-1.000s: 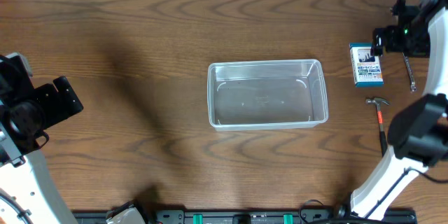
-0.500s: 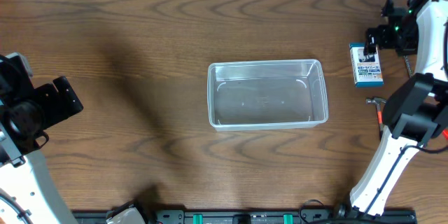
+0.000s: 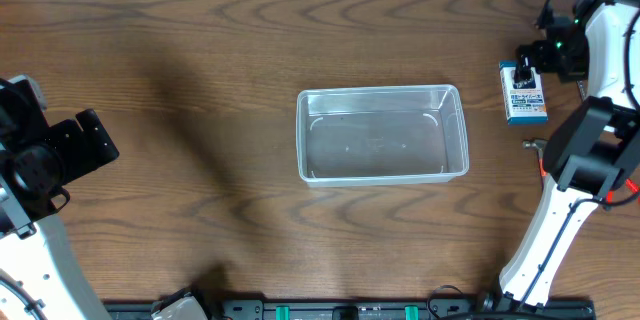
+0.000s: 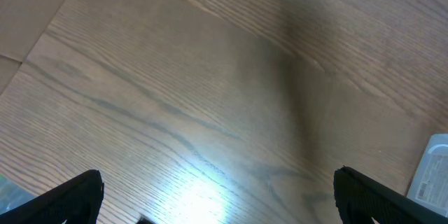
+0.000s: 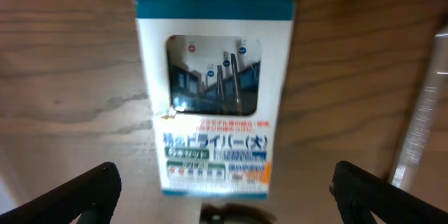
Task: Pack container
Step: 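Lower the right gripper and grasp the blue-and-white screwdriver box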
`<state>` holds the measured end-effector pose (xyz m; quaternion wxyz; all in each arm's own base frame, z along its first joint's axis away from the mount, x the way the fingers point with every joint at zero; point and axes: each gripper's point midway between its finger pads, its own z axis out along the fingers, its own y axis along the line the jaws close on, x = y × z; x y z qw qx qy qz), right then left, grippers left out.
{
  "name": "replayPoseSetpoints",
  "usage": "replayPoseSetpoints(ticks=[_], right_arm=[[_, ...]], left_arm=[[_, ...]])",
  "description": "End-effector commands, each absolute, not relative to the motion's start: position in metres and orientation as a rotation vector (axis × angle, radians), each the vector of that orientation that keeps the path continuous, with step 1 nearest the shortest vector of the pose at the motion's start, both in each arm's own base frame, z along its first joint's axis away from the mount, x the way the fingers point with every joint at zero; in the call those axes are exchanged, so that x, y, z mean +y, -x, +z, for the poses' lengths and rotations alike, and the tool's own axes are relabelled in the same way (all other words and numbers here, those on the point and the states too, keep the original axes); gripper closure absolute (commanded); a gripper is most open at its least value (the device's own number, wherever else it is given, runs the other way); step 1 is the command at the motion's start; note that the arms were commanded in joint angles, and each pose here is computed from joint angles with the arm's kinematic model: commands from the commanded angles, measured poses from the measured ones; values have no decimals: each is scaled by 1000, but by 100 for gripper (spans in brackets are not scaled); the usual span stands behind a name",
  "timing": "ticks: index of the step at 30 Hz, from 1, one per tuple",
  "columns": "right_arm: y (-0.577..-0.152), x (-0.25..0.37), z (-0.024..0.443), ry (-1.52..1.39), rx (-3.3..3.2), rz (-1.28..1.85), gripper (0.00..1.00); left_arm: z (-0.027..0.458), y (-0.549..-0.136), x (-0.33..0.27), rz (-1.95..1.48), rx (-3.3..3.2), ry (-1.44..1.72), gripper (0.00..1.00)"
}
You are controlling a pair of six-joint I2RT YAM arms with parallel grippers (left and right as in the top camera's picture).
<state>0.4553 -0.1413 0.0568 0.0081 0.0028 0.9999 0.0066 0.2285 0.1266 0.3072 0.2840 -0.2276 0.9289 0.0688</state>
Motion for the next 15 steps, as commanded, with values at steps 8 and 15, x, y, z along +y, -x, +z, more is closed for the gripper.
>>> replayPoseSetpoints(ticks=[8,15], right_arm=[[-463,-138,40,-91,3134,5,1],[-466,-135,36,-82,3133,4,1]], left_arm=[[310,-230,127,175,2472,626,2],[310,-230,127,174,2472,626,2]])
